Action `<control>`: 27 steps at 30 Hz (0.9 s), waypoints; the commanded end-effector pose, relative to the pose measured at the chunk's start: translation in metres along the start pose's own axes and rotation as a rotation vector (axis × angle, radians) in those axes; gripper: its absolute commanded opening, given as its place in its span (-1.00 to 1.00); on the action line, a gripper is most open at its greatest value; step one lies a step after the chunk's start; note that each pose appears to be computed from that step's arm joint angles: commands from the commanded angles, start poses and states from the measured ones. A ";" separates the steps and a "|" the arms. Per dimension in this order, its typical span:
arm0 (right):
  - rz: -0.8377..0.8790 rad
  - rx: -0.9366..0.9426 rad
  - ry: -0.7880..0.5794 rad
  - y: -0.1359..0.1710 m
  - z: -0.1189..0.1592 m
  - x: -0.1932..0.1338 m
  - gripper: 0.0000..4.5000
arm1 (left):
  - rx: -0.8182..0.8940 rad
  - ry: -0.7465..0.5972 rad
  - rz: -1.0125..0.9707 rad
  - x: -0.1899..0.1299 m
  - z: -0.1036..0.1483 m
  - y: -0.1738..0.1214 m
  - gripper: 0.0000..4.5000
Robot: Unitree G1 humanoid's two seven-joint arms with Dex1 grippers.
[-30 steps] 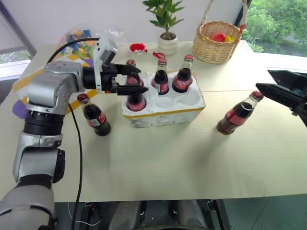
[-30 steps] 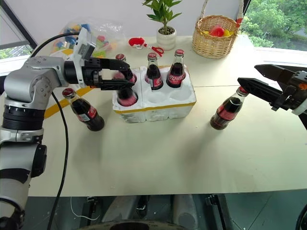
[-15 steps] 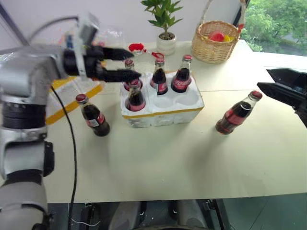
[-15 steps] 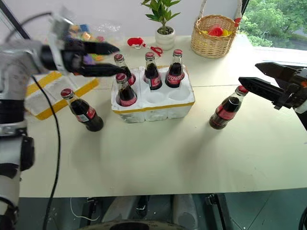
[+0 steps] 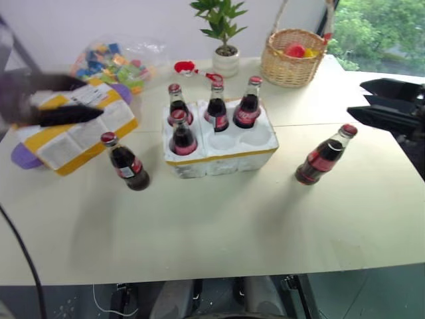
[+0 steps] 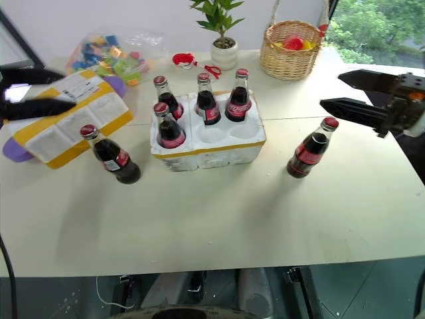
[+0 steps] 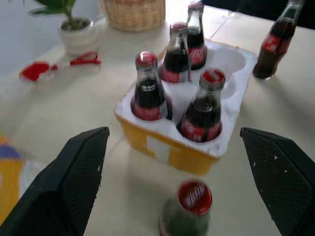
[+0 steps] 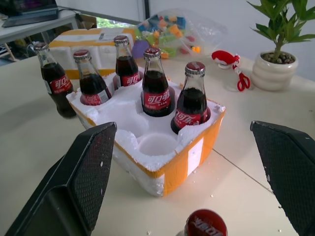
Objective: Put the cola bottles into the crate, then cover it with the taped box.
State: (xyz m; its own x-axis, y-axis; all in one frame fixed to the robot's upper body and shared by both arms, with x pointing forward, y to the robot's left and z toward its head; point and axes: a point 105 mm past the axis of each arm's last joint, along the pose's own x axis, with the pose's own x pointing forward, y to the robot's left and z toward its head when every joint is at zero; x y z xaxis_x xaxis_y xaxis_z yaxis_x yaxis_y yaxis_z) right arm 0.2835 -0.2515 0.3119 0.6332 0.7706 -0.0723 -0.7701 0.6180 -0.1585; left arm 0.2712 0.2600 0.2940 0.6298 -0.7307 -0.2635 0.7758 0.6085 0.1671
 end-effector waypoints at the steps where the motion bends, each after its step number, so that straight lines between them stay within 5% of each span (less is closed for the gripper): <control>1: 0.015 -0.044 -0.013 0.000 0.010 0.002 1.00 | 0.044 -0.011 0.071 -0.010 -0.009 -0.018 0.98; 10: 0.028 -0.040 -0.012 -0.003 0.013 0.006 1.00 | -0.021 -0.019 0.244 0.011 -0.062 -0.025 0.98; 27: 0.066 -0.048 0.011 0.015 0.020 0.002 1.00 | -0.113 -0.063 0.211 0.069 -0.100 -0.023 0.98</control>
State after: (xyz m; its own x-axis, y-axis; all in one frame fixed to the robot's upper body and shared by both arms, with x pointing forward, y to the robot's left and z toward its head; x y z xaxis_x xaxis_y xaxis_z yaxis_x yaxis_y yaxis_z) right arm 0.2812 -0.2394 0.3128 0.5819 0.8047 -0.1176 -0.8120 0.5668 -0.1392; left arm 0.2897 0.2269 0.1688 0.7715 -0.6038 -0.2002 0.6247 0.7786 0.0591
